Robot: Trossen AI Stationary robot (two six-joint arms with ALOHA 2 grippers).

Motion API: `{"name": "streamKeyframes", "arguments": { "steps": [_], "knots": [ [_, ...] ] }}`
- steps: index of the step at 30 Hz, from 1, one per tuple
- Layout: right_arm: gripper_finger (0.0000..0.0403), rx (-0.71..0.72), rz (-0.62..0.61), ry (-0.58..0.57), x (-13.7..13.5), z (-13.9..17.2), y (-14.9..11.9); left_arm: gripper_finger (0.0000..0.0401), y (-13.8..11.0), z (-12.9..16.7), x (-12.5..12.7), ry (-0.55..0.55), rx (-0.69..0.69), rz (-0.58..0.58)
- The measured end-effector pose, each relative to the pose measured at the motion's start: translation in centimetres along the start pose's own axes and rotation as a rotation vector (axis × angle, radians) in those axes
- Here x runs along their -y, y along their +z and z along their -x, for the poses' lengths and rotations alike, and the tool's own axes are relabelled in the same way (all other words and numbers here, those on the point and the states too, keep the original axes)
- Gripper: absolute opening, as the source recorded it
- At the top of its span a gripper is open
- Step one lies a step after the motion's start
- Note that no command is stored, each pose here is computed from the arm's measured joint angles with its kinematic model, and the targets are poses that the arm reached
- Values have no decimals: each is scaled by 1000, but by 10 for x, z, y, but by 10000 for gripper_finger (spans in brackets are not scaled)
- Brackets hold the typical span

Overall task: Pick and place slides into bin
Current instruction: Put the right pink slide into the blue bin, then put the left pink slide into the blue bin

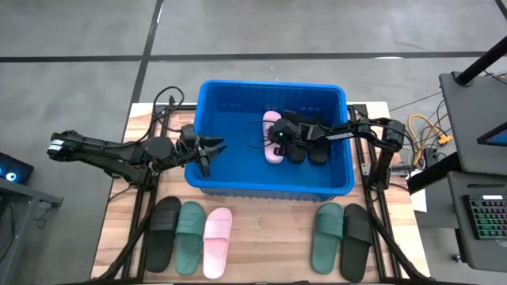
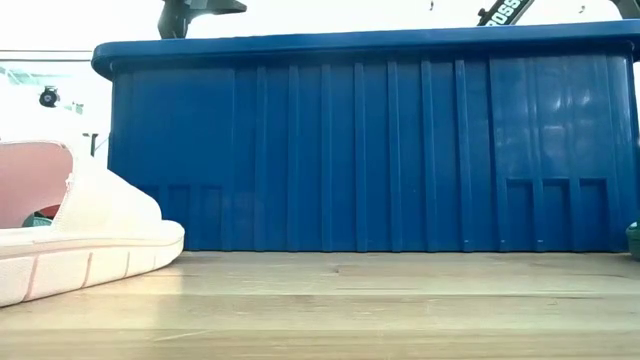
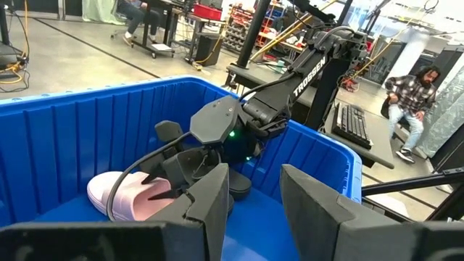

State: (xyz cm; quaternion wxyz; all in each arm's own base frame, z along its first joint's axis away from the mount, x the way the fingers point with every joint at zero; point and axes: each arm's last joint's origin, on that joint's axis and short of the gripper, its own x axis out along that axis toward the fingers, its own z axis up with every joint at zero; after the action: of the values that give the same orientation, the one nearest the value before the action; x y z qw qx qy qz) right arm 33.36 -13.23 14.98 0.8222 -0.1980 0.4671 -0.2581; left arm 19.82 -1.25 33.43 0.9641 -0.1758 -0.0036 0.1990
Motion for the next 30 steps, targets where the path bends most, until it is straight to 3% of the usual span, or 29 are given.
{"name": "streamKeyframes", "arguments": {
  "steps": [8,30],
  "knots": [
    [179,-31,-34,20,0,2,-3,111,0,0,0,0,0,0],
    [182,-25,-70,18,13,25,0,111,0,0,0,0,0,0]
  ]
}}
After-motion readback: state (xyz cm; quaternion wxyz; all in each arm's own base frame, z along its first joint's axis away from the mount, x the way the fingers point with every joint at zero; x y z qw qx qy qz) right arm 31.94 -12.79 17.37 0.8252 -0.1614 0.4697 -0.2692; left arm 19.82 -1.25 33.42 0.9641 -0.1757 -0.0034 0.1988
